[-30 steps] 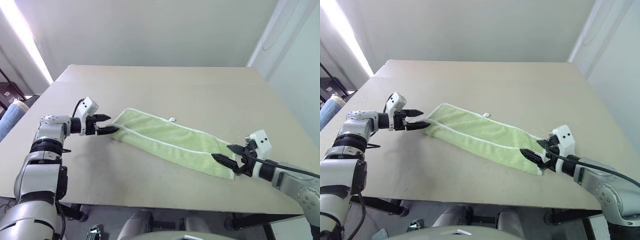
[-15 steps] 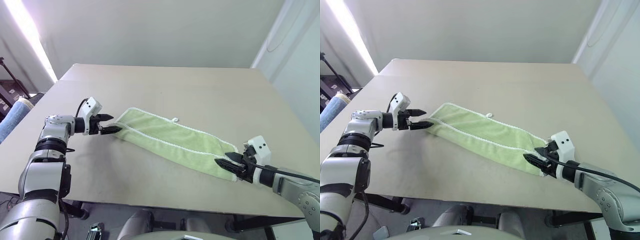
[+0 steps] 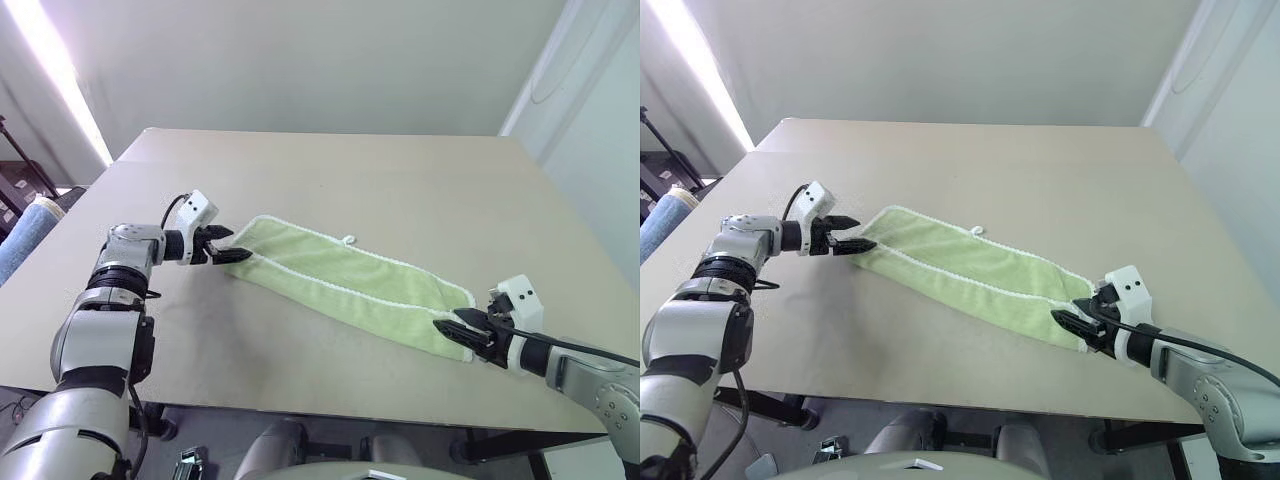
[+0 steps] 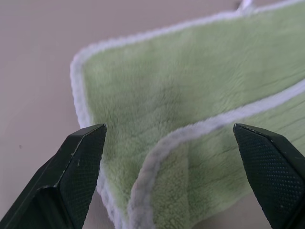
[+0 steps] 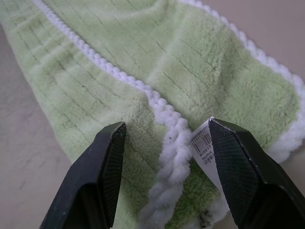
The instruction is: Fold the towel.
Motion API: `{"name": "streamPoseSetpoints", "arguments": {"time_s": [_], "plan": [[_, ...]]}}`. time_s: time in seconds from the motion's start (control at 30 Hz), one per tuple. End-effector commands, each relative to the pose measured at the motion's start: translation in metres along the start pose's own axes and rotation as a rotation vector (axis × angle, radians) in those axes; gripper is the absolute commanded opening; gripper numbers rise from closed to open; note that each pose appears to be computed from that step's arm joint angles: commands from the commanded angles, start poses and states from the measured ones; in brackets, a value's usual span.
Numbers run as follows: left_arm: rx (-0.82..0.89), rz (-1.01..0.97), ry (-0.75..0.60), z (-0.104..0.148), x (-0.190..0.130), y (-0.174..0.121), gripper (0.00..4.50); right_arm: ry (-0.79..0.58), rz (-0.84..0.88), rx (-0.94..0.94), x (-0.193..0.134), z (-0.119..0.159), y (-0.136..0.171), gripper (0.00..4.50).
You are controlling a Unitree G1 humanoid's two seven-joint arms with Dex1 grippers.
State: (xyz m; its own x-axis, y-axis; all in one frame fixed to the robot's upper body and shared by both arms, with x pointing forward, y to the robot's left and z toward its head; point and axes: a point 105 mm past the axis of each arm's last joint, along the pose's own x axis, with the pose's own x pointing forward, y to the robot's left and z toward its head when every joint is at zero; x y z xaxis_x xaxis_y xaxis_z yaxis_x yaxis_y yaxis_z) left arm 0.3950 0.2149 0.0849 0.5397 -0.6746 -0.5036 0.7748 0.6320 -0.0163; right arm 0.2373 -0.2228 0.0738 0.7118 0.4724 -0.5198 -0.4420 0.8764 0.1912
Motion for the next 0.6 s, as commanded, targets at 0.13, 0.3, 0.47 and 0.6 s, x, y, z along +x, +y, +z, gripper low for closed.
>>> {"name": "streamPoseSetpoints", "arguments": {"time_s": [0.13,0.3,0.47,0.6], "plan": [[-0.016,0.019,0.023,0.0083,0.0057,0.0017,4.5,-0.018,-0.028,0.0,-0.0007,0.0038,-0.004,2.88],[-0.031,-0.002,0.024,0.0074,0.0078,-0.0013,4.12,-0.013,-0.038,0.006,-0.0012,0.0015,-0.0038,2.83],[-0.024,-0.041,0.039,0.0049,0.0053,-0.0047,2.57,-0.004,-0.045,0.014,-0.0008,-0.0023,-0.005,2.83],[-0.003,-0.041,0.044,0.0057,0.0028,-0.0037,1.51,-0.003,-0.045,0.014,-0.0002,-0.0027,-0.0049,2.83]]}}
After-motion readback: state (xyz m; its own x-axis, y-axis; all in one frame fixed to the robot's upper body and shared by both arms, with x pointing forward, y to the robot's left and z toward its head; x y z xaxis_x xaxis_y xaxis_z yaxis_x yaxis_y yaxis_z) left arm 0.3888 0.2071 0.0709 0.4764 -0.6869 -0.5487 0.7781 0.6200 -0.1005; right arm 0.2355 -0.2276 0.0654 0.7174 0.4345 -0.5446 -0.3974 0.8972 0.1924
